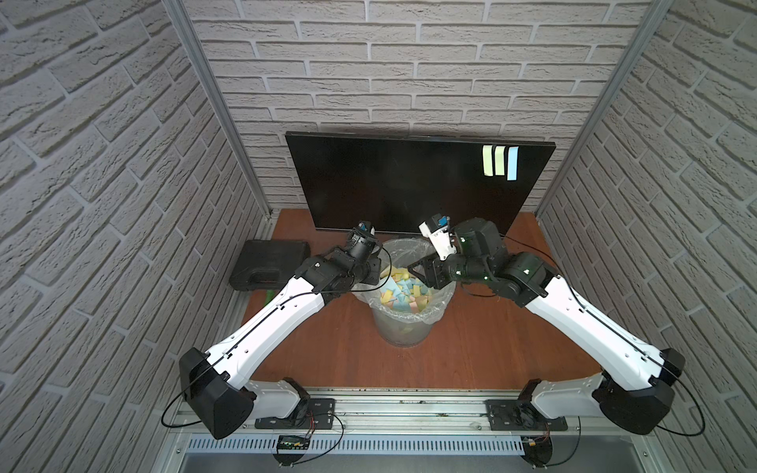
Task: Remove the sticky note from the monitor
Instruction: Place the sticky note in the trash bin, then tear off the sticky note from the monitor.
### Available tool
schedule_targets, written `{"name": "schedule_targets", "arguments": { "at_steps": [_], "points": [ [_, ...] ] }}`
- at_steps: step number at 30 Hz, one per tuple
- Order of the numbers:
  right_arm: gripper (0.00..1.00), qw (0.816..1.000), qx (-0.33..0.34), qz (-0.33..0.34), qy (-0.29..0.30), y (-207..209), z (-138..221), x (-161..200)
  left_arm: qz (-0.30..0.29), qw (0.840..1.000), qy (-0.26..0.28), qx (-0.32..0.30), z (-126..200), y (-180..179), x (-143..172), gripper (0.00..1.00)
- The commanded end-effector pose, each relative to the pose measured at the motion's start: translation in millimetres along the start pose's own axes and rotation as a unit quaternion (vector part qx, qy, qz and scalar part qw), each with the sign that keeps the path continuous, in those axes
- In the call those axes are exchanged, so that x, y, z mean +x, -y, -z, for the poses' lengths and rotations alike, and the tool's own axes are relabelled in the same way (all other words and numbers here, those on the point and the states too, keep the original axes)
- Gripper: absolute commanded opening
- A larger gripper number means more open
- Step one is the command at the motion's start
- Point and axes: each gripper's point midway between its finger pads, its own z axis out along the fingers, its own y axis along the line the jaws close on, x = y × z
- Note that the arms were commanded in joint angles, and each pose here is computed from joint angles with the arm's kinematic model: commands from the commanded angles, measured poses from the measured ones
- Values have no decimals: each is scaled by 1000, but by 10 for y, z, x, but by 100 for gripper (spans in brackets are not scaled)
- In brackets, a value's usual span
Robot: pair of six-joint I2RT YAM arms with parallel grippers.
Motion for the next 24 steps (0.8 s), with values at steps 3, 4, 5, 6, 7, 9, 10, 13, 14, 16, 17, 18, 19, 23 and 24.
{"name": "schedule_targets", "arguments": {
  "at_steps": [3, 4, 5, 6, 7, 9, 10, 13, 14, 16, 17, 18, 19, 23, 24],
  "points": [
    [49, 990, -36, -86, 109, 148, 618, -526, -1, 1000, -20, 2, -63, 11, 112, 21],
    [49, 987, -37, -104, 120, 222, 679, -561, -1, 1000, -20, 1, -61, 9, 112, 21],
    [49, 983, -35, -124, 131, 311, 740, -596, -1, 1000, -19, 1, -58, 9, 110, 21],
    [49, 979, -34, -141, 141, 397, 788, -621, -2, 1000, -19, 1, -58, 9, 112, 21],
    [49, 975, -30, -157, 153, 484, 851, -654, -1, 1000, -19, 1, -60, 7, 106, 21],
    [49, 966, -24, -186, 178, 652, 961, -715, -1, 1000, -20, 1, -62, 8, 112, 21],
    [49, 960, -25, -202, 192, 734, 1020, -755, -2, 1000, -20, 2, -62, 12, 113, 21],
    [48, 940, -31, -250, 229, 979, 1164, -861, -2, 1000, -20, 3, -62, 18, 111, 21],
    [48, 933, -33, -263, 242, 1053, 1210, -899, -2, 1000, -21, 3, -65, 17, 116, 21],
    [48, 920, -39, -288, 263, 1197, 1291, -966, -3, 1000, -20, 4, -63, 24, 110, 21],
    [48, 914, -44, -296, 274, 1258, 1324, -1008, -2, 1000, -20, 4, -63, 19, 105, 21],
    [48, 908, -49, -306, 282, 1320, 1359, -1043, -2, 1000, -19, 4, -66, 23, 104, 21],
    [48, 903, -52, -312, 290, 1372, 1393, -1082, -2, 1000, -18, 5, -60, 23, 97, 21],
    [48, 889, -60, -317, 324, 1524, 1559, -1238, -2, 1000, -19, 5, -69, 28, 98, 21],
    [48, 888, -61, -315, 329, 1537, 1590, -1264, -3, 1000, -19, 6, -66, 34, 102, 21]
  ]
}}
